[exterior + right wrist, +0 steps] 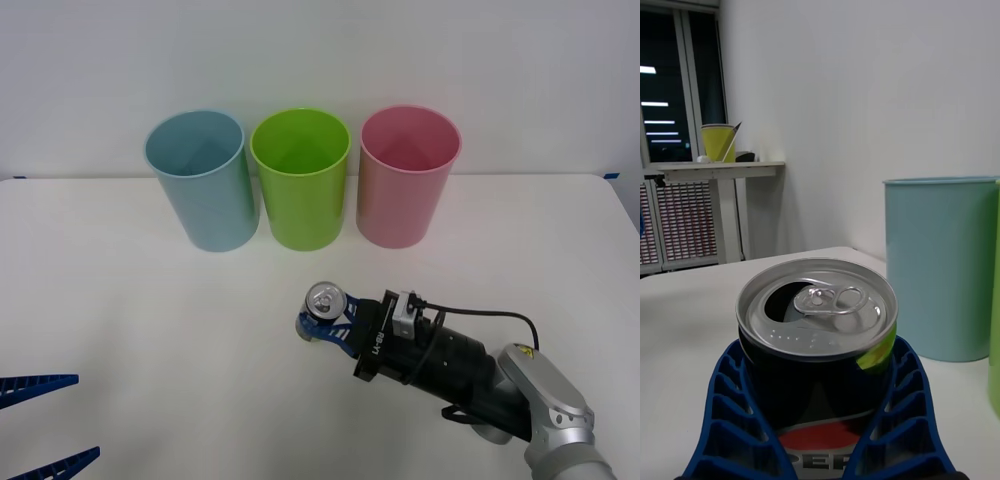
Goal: Put cans in the blue bin and PET bottles in the pink bin and trash in the green bin.
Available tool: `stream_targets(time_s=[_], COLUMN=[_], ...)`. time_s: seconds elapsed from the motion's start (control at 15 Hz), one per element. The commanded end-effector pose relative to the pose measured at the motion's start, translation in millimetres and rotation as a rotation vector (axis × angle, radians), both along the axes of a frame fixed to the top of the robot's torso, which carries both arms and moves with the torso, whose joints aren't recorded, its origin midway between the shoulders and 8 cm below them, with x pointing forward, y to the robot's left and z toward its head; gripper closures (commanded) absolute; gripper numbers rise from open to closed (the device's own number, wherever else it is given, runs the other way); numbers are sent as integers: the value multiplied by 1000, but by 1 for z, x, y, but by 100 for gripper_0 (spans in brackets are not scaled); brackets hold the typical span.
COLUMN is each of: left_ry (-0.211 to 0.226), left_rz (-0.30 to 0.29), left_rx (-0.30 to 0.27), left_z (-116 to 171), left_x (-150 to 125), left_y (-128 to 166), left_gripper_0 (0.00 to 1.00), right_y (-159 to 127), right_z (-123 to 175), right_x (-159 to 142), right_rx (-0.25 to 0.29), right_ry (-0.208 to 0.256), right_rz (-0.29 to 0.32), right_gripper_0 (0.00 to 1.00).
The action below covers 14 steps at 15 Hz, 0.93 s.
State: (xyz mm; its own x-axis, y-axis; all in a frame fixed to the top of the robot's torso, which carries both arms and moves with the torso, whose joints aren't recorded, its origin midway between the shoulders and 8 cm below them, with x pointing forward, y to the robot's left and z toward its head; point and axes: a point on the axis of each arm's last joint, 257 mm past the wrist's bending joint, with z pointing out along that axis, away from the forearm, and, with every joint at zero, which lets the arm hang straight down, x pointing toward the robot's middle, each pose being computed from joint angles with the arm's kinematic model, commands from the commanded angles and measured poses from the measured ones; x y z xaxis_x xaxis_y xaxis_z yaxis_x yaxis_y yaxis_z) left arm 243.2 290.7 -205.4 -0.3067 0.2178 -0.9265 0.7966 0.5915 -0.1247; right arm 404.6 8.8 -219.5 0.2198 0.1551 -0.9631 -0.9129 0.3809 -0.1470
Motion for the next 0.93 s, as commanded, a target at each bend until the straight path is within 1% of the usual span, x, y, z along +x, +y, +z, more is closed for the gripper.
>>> stream_targets(time_s=[0.07, 0.13, 0.2, 0.4, 0.6, 0.73, 0.93], left_ry=[0, 0, 0, 0, 0, 0, 0], left_rz=[0, 0, 0, 0, 0, 0, 0], left_rx=[0, 0, 0, 0, 0, 0, 0], left_z=[0, 0, 0, 0, 0, 0, 0], left_x=[0, 0, 0, 0, 0, 0, 0], left_y=[0, 0, 0, 0, 0, 0, 0], left_gripper_0=[0, 0, 0, 0, 0, 0, 0], right_y=[8, 10, 11, 21, 39, 44, 54], right_z=[21, 30, 35, 54, 75, 85, 107], right_x=[15, 20, 24, 29, 37, 41, 52], right_rx=[59, 79, 88, 125, 150, 165, 192], right_ry=[-2, -8, -13, -19, -41, -45, -57], right_rz=[-29, -38, -44, -32, -25, -25, -34], right_gripper_0=[100, 100, 100, 100, 100, 100, 100])
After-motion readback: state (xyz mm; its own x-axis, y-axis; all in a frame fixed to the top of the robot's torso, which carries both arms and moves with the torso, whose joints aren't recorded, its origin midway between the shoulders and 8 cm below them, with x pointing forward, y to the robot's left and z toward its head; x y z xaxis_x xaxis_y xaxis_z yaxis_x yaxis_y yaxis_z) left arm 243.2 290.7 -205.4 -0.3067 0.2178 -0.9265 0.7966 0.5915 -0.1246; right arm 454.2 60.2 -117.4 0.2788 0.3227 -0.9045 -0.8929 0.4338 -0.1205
